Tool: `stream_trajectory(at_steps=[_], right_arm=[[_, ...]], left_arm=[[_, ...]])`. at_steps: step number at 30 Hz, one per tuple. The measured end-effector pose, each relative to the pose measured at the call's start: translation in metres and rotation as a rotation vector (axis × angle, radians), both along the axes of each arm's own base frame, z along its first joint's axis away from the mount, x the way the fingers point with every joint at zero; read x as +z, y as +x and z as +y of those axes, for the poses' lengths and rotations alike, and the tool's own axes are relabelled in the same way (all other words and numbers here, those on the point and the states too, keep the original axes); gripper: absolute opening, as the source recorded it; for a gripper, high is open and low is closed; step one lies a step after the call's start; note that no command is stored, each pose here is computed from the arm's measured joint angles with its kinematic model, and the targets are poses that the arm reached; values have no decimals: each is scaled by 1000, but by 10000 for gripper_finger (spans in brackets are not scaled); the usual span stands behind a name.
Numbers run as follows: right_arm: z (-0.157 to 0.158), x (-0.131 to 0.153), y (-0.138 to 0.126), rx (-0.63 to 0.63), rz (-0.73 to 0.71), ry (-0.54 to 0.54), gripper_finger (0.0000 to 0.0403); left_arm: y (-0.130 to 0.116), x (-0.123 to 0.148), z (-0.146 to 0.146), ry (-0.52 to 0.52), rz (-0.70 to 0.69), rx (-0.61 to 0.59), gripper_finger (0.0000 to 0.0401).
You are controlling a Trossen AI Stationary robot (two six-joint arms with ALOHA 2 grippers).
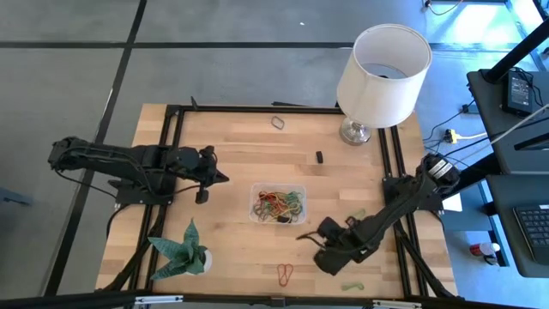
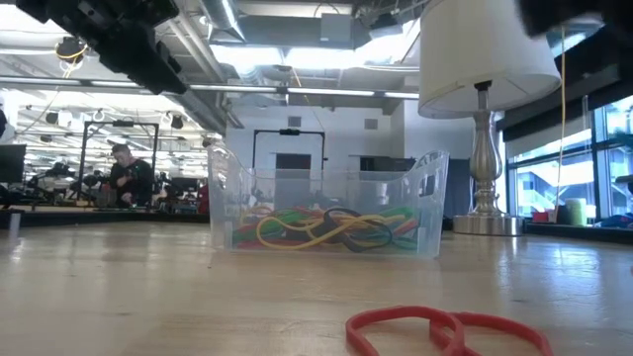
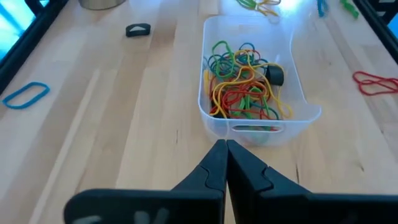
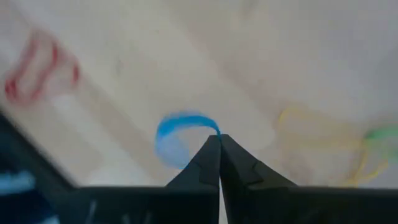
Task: Pick and place rubber bands into bin
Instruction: Put the blue rubber band into the transparent bin
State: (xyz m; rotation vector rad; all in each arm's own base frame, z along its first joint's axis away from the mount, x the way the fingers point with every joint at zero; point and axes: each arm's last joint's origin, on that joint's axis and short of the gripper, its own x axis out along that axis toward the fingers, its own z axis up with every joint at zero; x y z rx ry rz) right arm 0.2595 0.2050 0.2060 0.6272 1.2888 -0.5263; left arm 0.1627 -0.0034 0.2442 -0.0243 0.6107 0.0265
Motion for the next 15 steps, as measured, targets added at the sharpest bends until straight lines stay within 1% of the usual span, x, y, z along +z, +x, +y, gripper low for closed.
stream_trajectory(at_steps=[3,5,7,11,15], right_arm=[[-11,20,16,-44,-95,-97,1],[-20,34,29,-67,-163,-130,1],[-32,46,40,-68,-193,-171,1],[-61,66,64,-54,-259,-197,0],[-87,71,83,-37,-311,-220,0]], left_arm=[[-6,-9,0,-1,-29,0,2],[-9,-13,0,-1,-54,0,1],[-14,-17,0,-2,-63,0,1],[-21,-21,1,-15,-91,8,2],[-24,-19,0,-22,-114,9,1]])
